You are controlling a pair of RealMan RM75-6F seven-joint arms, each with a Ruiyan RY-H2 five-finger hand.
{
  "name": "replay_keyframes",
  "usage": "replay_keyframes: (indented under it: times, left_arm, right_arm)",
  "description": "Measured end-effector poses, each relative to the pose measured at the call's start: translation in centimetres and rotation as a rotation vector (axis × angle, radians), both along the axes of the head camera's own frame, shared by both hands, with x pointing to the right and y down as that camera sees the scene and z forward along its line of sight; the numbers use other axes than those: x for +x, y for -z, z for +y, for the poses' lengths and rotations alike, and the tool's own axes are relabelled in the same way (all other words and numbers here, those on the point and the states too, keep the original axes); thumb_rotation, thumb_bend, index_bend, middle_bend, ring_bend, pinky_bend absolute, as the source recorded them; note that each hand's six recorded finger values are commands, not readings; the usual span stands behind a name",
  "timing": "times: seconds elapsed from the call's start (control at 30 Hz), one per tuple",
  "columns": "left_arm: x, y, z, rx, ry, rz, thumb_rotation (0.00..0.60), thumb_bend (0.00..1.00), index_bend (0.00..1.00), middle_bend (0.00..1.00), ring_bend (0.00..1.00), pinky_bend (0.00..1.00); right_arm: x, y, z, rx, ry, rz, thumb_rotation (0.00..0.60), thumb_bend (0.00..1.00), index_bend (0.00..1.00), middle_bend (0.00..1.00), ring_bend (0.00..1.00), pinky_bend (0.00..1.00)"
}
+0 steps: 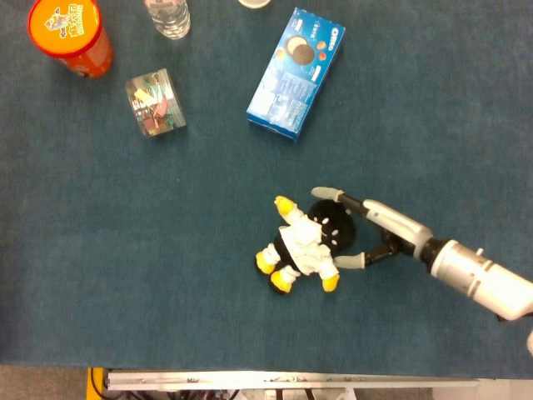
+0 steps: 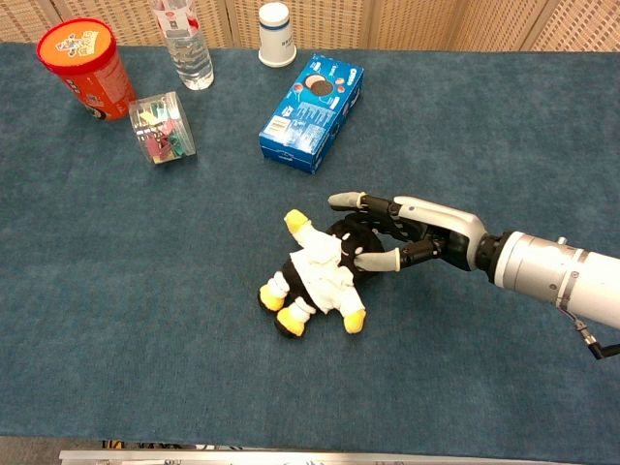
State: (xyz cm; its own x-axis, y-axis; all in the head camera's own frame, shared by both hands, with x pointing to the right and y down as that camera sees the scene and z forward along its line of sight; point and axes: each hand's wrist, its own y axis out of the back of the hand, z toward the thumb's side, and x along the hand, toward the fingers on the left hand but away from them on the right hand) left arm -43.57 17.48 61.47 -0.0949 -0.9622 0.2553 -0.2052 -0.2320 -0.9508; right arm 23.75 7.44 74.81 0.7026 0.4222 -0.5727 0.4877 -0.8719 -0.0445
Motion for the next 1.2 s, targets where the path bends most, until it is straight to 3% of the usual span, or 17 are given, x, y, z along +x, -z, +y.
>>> replay_keyframes:
  times: [0.3, 0.6, 0.93, 1.2]
  left_arm:
    - [-0.2, 0.0, 0.0, -0.003, 0.008, -0.003, 0.600, 0.33, 0.13, 0.13, 0.13, 0.09]
    - [-0.5, 0.0, 0.1, -0.002, 0.013, -0.004, 0.600, 0.33, 0.13, 0.13, 0.13, 0.09]
    - [0.1, 0.0, -0.1, 0.002, -0.008, 0.005, 0.600, 0.33, 0.13, 0.13, 0.13, 0.09]
    - [-0.2, 0.0, 0.0, -0.002, 0.003, 0.001, 0.600, 0.33, 0.13, 0.13, 0.13, 0.09]
  right_arm:
    - [-0.9, -0.9, -1.1, 0.032, 0.006, 0.013, 0.361, 0.00, 0.00, 0.00, 0.00, 0.00]
    - [-2.4, -1.7, 0.1, 0.027, 0.068, 0.031, 0.361, 0.00, 0.00, 0.00, 0.00, 0.00]
    - [-0.4, -0.3, 1.0, 0.044, 0.050, 0.014, 0.362, 0.00, 0.00, 0.00, 0.00, 0.00]
    - [-2.3, -1.1, 0.8, 0.035, 0.069, 0.012, 0.362, 0.00, 0.00, 0.00, 0.00, 0.00]
